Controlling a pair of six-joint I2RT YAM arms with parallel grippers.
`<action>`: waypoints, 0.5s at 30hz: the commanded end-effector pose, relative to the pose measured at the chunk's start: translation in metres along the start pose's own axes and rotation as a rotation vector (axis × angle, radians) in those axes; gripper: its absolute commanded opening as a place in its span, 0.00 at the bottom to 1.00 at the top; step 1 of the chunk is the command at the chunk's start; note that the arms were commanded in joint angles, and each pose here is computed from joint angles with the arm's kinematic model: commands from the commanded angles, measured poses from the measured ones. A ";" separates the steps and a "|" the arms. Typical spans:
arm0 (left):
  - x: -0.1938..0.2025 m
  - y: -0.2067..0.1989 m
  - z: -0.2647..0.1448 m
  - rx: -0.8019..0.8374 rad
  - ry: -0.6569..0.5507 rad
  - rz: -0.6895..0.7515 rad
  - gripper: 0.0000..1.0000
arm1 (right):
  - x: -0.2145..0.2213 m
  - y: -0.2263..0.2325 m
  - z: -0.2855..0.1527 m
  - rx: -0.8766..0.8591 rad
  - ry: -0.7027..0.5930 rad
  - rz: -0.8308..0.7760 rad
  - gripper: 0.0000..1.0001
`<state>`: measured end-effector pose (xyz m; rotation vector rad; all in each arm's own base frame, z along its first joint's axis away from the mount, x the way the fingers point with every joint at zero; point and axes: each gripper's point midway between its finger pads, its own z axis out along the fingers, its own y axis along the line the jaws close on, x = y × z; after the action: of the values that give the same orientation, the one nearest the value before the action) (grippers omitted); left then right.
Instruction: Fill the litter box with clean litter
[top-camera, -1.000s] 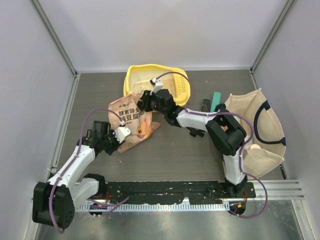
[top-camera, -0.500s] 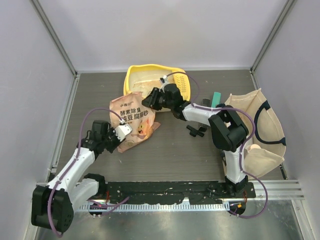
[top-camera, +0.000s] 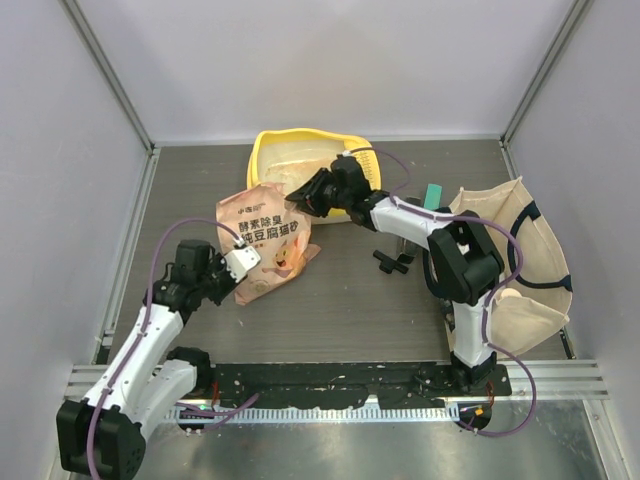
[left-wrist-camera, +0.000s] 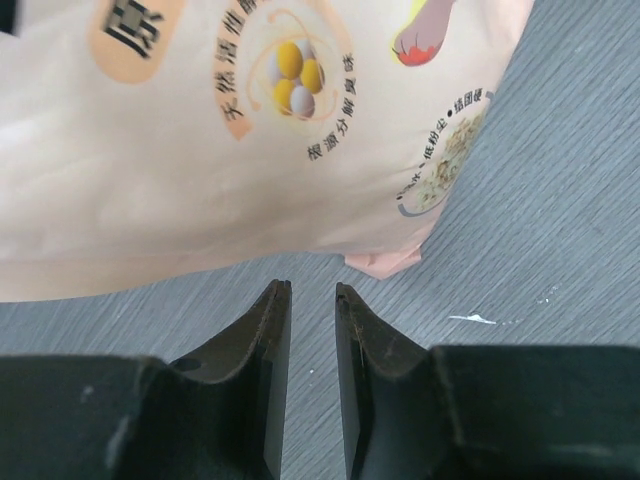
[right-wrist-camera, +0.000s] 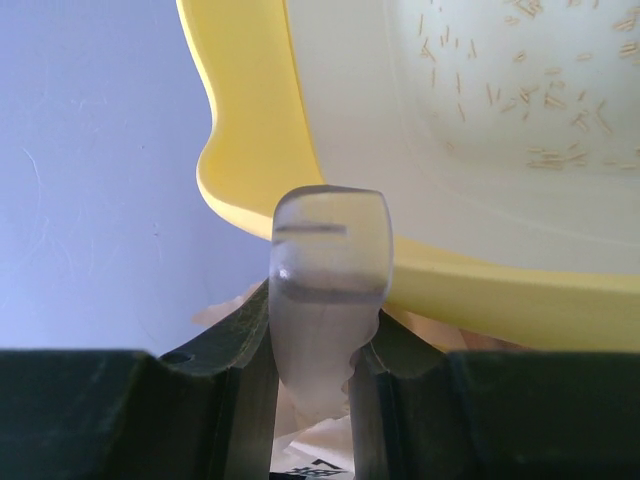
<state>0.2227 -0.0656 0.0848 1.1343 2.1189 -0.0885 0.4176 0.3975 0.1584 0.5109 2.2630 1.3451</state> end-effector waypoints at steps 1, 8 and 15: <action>-0.016 0.012 -0.016 -0.033 -0.015 0.020 0.28 | -0.029 -0.004 -0.017 0.038 -0.071 0.044 0.01; -0.026 0.021 -0.026 -0.056 -0.018 0.045 0.27 | -0.063 0.001 -0.031 -0.038 -0.112 0.034 0.01; -0.034 0.029 -0.032 -0.083 -0.028 0.048 0.26 | -0.084 0.016 -0.049 -0.105 -0.159 0.042 0.01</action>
<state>0.2303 -0.0606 0.1167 1.1394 2.0938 -0.0295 0.4447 0.3453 0.1543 0.6191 2.2270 1.3378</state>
